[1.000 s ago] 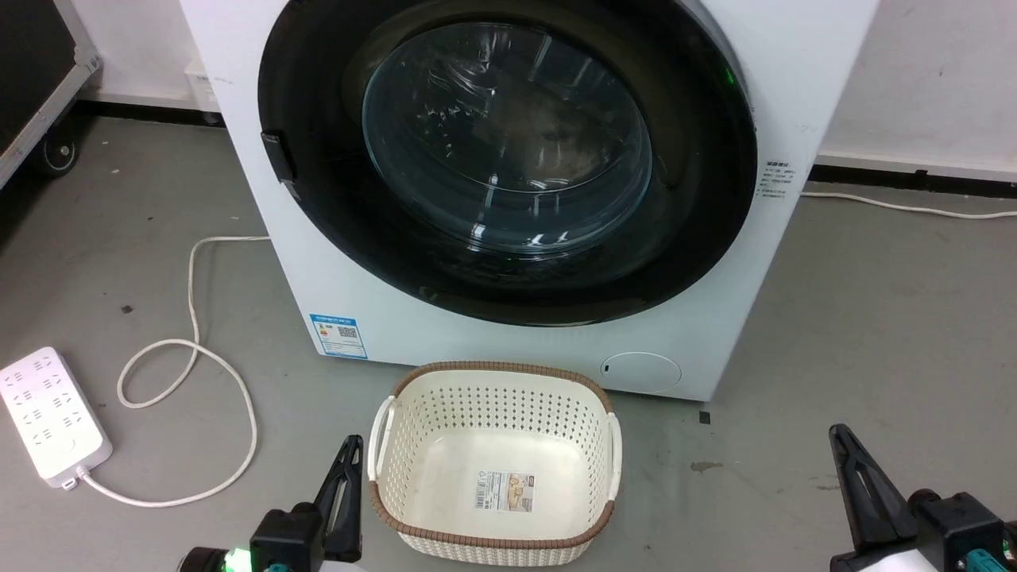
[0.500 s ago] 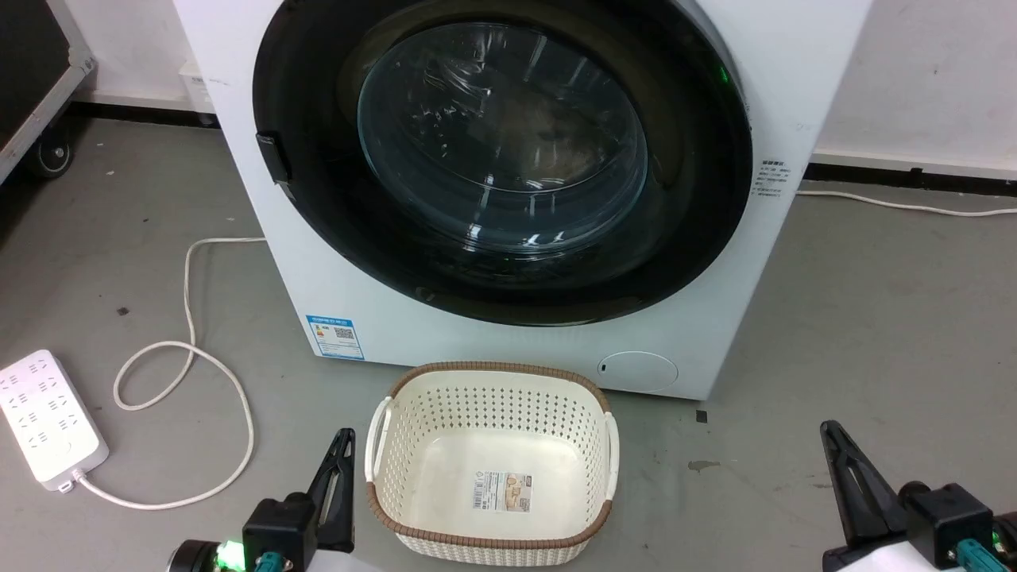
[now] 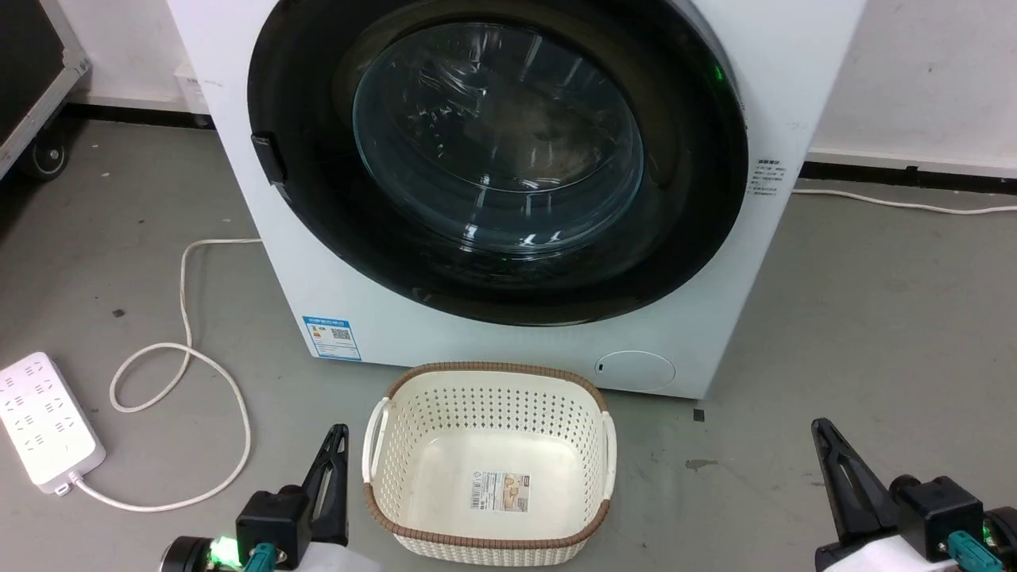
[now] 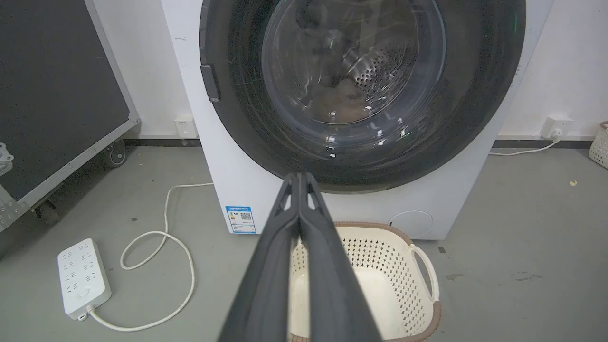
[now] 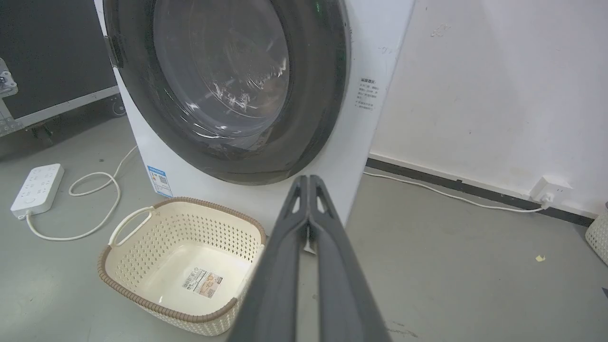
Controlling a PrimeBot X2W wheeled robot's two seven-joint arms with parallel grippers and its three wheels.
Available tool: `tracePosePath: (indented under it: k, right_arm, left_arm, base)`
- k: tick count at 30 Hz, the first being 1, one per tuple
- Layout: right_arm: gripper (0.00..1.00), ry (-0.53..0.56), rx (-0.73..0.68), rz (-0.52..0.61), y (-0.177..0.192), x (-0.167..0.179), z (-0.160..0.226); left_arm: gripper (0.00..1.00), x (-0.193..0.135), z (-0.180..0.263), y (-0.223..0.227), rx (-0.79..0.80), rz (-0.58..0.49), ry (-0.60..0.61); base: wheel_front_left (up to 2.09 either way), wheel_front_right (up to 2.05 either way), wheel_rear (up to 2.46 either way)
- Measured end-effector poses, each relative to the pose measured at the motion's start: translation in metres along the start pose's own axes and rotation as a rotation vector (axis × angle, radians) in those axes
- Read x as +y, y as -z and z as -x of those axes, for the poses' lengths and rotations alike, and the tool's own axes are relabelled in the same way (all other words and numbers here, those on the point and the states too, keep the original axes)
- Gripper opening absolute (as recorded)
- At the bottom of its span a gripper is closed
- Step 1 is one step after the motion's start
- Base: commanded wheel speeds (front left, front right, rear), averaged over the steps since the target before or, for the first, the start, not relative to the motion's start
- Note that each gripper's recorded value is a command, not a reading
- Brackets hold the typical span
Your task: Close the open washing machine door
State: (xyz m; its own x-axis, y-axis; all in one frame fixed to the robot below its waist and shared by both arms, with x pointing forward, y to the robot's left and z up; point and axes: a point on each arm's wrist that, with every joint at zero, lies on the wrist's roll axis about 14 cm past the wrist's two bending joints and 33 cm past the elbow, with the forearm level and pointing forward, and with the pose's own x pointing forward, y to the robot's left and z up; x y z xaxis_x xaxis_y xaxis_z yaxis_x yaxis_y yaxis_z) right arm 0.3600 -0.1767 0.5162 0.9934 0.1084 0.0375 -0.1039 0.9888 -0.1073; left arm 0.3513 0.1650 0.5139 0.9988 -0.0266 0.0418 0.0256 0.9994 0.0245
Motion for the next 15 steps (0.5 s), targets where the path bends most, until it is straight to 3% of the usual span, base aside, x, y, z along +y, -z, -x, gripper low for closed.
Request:
tracePosePath:
  k: [15]
  right_arm:
    - [0.00, -0.003, 0.011, -0.019, -0.0017, 0.0029, -0.0027]
  left_arm:
    - [0.00, 0.0033, -0.0038, -0.0003, 0.018, -0.005, -0.006]
  base:
    - [0.00, 0.00, 0.00]
